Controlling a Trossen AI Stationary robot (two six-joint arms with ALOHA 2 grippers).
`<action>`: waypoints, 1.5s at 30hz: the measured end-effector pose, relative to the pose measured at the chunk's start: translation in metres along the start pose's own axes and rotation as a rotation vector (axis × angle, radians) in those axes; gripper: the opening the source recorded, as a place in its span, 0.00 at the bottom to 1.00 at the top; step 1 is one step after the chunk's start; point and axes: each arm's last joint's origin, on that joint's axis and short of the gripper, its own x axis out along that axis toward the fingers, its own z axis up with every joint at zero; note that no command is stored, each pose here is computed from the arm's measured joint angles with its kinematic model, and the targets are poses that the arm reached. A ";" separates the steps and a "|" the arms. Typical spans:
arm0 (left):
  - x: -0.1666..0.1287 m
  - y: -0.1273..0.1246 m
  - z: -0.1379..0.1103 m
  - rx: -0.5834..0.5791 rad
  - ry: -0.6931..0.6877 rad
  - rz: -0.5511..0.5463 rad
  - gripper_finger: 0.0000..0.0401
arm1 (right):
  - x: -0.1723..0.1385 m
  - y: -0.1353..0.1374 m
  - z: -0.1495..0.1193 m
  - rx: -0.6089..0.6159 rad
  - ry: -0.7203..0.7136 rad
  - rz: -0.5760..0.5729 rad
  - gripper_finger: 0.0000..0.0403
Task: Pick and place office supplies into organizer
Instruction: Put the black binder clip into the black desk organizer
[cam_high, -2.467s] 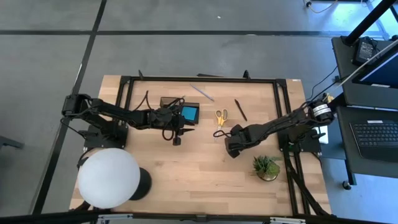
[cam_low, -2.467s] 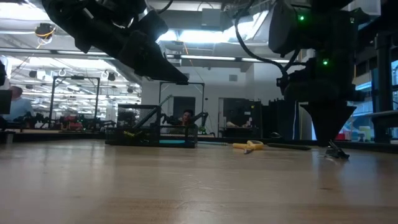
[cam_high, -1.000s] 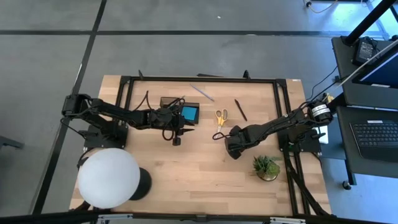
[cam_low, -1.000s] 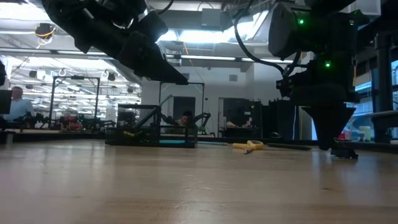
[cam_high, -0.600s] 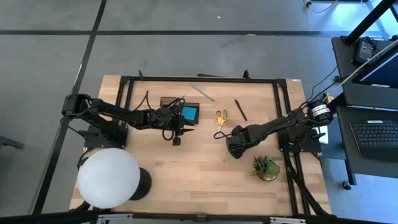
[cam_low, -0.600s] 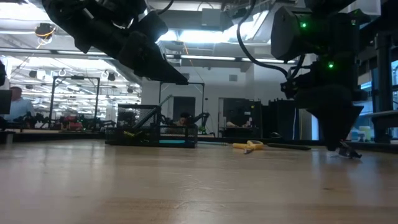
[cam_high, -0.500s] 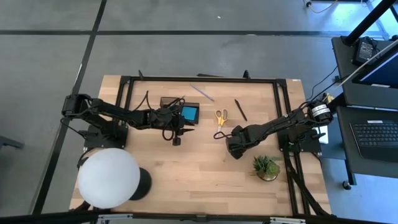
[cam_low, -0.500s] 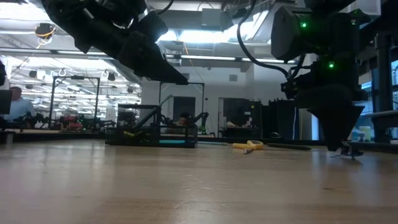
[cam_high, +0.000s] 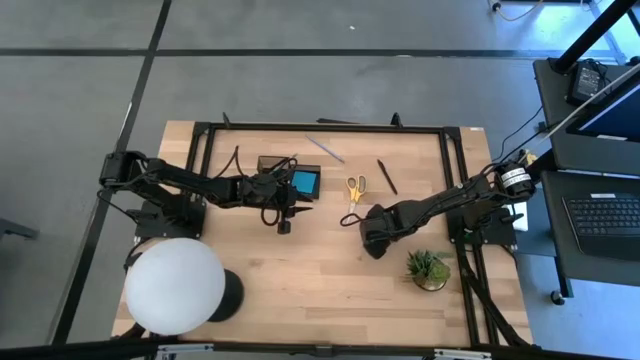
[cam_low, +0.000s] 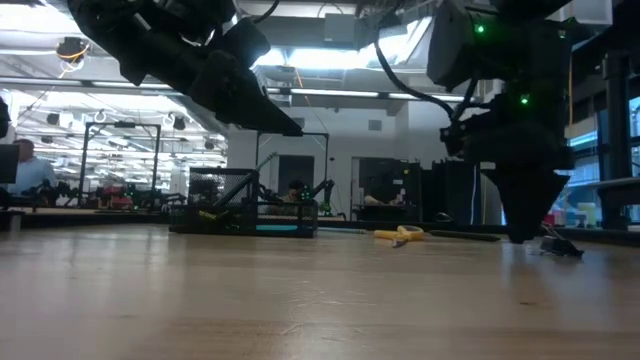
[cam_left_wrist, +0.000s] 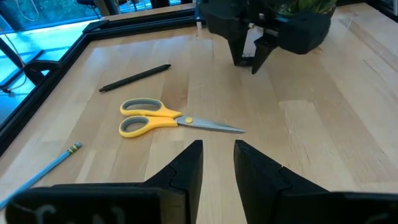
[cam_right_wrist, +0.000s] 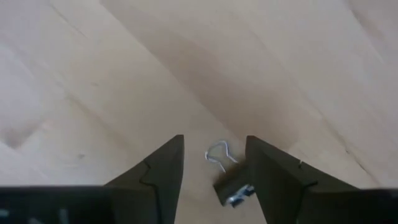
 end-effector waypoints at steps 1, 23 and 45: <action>0.000 0.000 0.000 0.000 0.000 0.000 0.21 | 0.000 0.001 0.001 -0.004 -0.006 0.010 0.43; 0.000 0.000 -0.003 0.000 0.028 -0.004 0.21 | -0.011 0.016 0.001 -0.099 -0.041 0.082 0.43; 0.000 -0.001 -0.003 -0.007 0.030 -0.005 0.21 | -0.030 0.011 -0.017 0.201 0.000 -0.137 0.43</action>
